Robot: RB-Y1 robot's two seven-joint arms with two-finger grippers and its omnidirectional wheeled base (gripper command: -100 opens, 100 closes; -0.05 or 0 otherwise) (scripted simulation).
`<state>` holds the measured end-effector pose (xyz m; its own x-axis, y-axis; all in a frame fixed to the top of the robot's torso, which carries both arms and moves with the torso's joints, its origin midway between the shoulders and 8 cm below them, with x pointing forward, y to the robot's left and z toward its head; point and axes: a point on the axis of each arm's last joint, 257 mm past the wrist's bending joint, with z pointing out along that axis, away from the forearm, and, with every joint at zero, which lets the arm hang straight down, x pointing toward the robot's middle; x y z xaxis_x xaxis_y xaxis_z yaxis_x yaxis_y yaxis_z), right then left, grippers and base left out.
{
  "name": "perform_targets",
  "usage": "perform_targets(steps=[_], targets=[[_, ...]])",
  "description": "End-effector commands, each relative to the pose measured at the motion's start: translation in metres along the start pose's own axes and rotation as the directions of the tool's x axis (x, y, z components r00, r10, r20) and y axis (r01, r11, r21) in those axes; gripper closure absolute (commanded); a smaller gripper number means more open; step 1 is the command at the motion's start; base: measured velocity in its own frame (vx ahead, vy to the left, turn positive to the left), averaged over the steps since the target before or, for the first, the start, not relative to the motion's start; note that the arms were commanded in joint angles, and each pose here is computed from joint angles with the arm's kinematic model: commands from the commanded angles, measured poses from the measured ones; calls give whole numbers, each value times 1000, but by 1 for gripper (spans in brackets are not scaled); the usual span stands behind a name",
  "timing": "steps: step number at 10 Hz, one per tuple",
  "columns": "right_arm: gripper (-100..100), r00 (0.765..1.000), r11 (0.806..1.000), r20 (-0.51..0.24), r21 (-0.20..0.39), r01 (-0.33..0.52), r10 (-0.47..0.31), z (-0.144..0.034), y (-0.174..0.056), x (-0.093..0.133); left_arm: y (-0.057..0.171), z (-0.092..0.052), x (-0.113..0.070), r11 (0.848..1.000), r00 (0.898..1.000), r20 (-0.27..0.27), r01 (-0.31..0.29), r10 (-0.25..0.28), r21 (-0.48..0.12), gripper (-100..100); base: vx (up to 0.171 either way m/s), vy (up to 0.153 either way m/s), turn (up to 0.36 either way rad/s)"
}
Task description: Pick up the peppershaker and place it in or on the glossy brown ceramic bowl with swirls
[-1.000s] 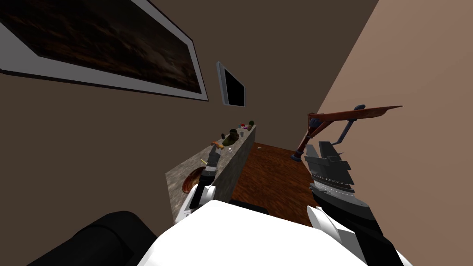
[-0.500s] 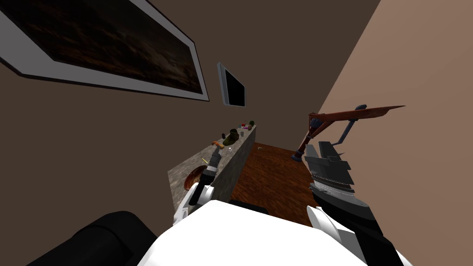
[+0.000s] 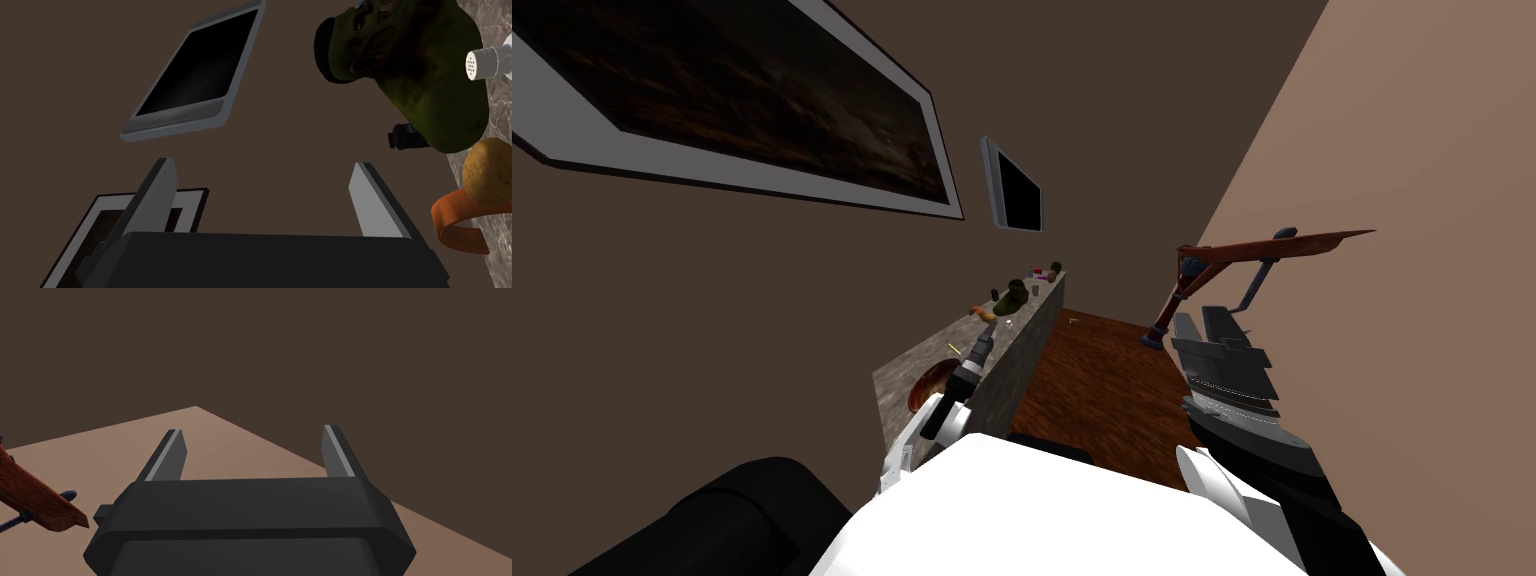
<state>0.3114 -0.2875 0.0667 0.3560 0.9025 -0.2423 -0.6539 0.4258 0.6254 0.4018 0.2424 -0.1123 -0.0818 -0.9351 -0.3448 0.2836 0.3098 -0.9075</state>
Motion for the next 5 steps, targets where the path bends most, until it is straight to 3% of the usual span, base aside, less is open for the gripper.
perform_targets(steps=[1, 3, 5], targets=[[0, 1000, 1000, 0, 0, 0, 0, 0, 0, 0, 19, 0, 5, 998, 998, -42, -41, 39, -50, -100, 18, -5, -53], [0, 1000, 1000, 0, 0, 0, 0, 0, 0, 0, 30, -2, 8, 994, 994, -79, -80, 74, -79, -100, 17, -1, -29], [0, 1000, 1000, 0, 0, 0, 0, 0, 0, 0, 52, -6, 13, 980, 981, -139, -150, 131, -131, -100, 33, 2, -72]])
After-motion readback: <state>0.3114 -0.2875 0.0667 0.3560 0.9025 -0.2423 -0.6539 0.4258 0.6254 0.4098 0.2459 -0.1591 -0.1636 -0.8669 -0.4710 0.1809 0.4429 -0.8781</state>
